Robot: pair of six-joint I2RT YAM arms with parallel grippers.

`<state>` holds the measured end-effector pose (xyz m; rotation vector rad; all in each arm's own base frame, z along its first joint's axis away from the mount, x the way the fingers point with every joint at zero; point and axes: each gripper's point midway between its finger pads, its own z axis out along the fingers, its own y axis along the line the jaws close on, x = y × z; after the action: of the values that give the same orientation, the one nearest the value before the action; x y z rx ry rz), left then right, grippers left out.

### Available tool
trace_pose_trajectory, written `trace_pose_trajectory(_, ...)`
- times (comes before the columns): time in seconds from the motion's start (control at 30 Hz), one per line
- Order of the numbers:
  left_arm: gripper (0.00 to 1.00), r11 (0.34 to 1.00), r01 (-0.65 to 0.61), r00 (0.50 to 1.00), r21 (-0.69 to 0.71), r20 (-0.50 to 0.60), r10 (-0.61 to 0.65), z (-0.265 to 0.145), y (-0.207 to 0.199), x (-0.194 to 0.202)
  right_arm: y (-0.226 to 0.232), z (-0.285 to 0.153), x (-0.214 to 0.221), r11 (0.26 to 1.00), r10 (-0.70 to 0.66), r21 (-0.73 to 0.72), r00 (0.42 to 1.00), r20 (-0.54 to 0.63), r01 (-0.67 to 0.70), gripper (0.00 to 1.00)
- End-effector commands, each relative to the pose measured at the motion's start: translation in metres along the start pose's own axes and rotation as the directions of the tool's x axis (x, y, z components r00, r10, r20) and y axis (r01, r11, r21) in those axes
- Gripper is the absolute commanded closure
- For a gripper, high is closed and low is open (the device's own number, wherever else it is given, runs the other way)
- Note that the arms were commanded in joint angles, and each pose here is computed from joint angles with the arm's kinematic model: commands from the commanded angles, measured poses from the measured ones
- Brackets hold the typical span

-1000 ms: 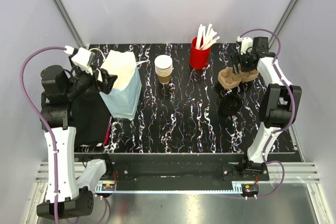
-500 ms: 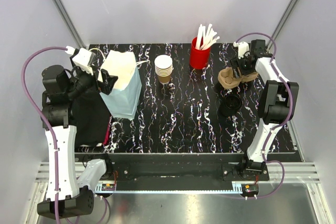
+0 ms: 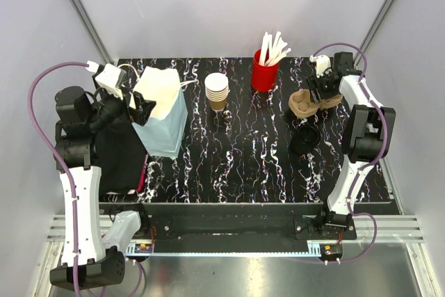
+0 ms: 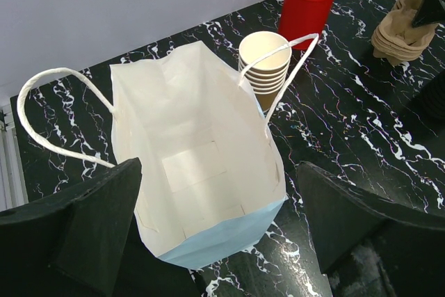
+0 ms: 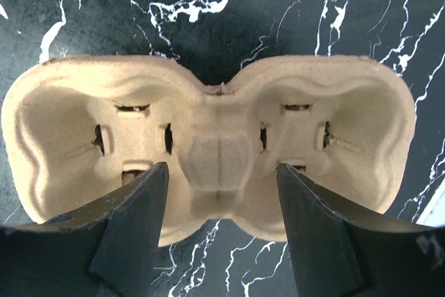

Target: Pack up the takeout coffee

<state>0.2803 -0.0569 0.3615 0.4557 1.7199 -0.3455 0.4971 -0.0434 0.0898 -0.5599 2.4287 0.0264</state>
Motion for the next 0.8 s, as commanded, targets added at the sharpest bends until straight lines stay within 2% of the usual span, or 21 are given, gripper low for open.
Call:
trace_pose_trajectory(0.0,0.01,1.0,-0.018,0.999,0.02,0.038,0.018,0.002,0.0,-0.009,-0.008,-0.004,-0.027,1.0,-0.028,-0.006,0.997,0.078,0.029,0.3)
trace_pose_trajectory(0.17,0.01,1.0,-0.014,0.999,0.016,0.037,0.014,0.002,0.001,-0.008,-0.008,0.0,-0.03,0.999,-0.024,-0.019,0.996,0.087,0.026,0.33)
trace_pose_trajectory(0.27,0.01,1.0,-0.013,0.999,0.019,0.037,0.012,0.002,0.001,-0.009,-0.008,0.005,-0.028,0.999,-0.021,-0.025,0.997,0.08,0.023,0.39)
trace_pose_trajectory(0.7,0.01,1.0,-0.006,0.999,0.023,0.035,0.005,0.003,0.002,-0.007,-0.003,0.006,-0.025,0.999,-0.02,-0.046,0.997,0.08,0.023,0.41)
trace_pose_trajectory(0.73,0.01,1.0,-0.007,0.999,0.022,0.036,0.006,0.003,0.002,-0.007,-0.003,0.007,-0.025,0.999,-0.019,-0.047,0.997,0.079,0.023,0.43)
trace_pose_trajectory(0.77,0.01,1.0,-0.007,0.999,0.024,0.036,0.006,0.002,0.001,-0.008,-0.003,0.007,-0.025,0.999,-0.019,-0.047,0.997,0.079,0.023,0.49)
